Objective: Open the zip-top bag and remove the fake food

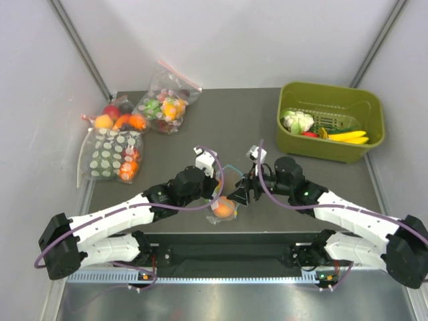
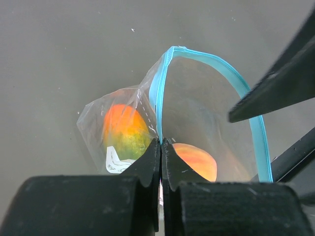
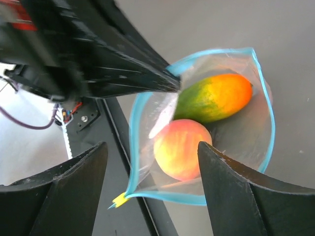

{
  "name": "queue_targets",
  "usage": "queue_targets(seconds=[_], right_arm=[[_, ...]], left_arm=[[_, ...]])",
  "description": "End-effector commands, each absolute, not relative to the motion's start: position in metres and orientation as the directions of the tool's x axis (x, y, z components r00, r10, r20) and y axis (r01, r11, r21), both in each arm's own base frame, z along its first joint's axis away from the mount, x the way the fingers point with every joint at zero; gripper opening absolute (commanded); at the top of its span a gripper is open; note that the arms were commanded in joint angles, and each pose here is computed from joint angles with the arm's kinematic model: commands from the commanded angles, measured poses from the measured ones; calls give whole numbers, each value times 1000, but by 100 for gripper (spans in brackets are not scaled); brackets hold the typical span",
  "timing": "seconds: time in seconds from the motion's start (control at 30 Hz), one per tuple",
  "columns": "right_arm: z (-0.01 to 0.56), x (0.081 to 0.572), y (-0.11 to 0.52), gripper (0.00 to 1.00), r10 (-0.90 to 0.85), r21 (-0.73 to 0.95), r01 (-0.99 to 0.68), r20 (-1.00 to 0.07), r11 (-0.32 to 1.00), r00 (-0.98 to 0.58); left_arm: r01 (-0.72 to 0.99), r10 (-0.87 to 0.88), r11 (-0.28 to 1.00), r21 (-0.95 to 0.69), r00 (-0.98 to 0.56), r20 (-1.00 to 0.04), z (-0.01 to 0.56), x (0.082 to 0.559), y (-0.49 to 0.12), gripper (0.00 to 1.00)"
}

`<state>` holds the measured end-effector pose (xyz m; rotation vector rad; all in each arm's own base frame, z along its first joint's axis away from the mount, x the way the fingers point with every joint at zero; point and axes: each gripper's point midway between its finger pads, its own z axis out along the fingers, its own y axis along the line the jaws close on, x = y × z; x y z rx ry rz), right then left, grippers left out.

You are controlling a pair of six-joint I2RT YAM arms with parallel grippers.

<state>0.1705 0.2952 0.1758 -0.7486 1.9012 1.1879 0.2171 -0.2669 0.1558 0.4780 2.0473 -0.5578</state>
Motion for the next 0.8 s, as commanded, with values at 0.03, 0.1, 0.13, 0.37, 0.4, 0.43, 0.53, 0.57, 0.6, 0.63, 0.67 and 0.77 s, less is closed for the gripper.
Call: queue_targets(seconds=[0.03,0.1,0.13,0.37,0.4,0.43,0.53,0.57,0.6,0.63,0.67,0.77], right_arm=[[198,190,313,72,-22,455,-793,-862,405,-506],[190,198,313,71,-34,455,-769,-851,450,-524],[188,198,315,71,-43,449,-766,-851,459,-524],[167,198,322,72,-155,368,-761,-842,534,-516],[164,198,324,72,-168,358,-762,-841,540,-514],[161,197,324,72,-181,353,-760,-836,545,-518],[149,195,327,72,-218,327,-759,-827,563,-518],[144,195,325,72,-233,319,-755,-820,573,-523],[139,196,324,72,-241,306,-747,-816,590,-525],[135,194,324,72,-251,301,-748,-813,591,-525],[132,195,324,72,-255,297,-744,-810,599,-528],[120,188,323,72,-276,301,-746,-794,594,-541]], left_arm=[[545,73,810,-216,-460,-885,177,219,-268,0],[554,74,803,-220,-458,-886,178,217,-268,0],[558,78,801,-217,-456,-887,177,217,-268,0],[598,78,770,-221,-432,-899,184,213,-273,0],[601,70,767,-225,-427,-902,186,213,-274,0],[605,67,763,-227,-422,-904,188,212,-274,0],[609,55,759,-230,-412,-910,191,213,-274,0],[612,54,757,-229,-408,-912,193,213,-274,0],[613,54,756,-229,-407,-912,193,212,-274,0],[613,52,756,-228,-404,-913,194,212,-273,0],[614,46,755,-229,-398,-916,197,212,-273,0],[603,28,764,-230,-388,-921,201,213,-269,0]])
